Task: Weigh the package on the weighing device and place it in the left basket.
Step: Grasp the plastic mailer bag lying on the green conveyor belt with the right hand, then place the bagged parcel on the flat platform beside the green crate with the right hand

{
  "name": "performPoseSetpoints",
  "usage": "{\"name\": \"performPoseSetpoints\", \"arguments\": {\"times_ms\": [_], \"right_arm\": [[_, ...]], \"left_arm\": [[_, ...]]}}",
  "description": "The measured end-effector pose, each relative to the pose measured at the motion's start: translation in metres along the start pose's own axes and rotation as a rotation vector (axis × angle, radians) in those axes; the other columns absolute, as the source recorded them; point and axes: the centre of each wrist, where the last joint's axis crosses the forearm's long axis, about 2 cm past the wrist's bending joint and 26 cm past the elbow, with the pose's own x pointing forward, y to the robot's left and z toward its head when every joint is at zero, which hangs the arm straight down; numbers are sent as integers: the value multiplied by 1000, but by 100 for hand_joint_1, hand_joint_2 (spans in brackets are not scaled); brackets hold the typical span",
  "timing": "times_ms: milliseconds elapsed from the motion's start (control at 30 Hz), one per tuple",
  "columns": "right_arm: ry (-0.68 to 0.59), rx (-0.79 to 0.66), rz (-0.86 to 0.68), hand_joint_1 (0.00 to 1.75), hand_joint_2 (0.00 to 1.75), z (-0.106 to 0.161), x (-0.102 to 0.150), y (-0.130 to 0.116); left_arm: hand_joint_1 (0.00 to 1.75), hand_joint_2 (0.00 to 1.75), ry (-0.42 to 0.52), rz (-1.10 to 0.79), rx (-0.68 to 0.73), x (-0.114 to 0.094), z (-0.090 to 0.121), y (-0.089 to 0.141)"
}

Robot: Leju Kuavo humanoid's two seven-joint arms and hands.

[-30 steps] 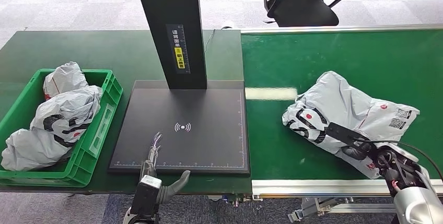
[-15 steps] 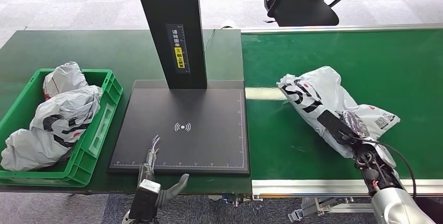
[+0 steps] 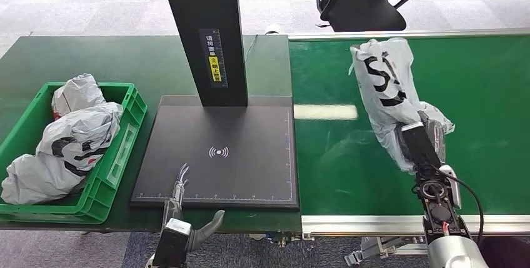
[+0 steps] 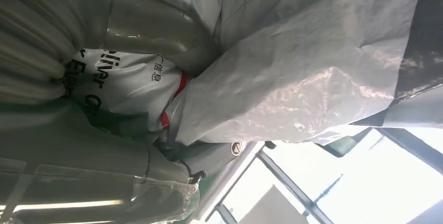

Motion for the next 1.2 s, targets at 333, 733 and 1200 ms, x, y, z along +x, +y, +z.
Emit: {"name": "performPoseSetpoints", "arguments": {"times_ms": [333,733,1200], "right_arm": [[-348,157,-526,175,175,13,75,68],[-444,768,-684,175,175,53,140,189],[-266,938,-611,175,175,70,127,214]], "left_arm": [[0,175,-15,-23,21,4,9,1],[0,175,-49,-23,-16,8,8,-2],[0,175,-64,5,-32,8,7,-4]]}}
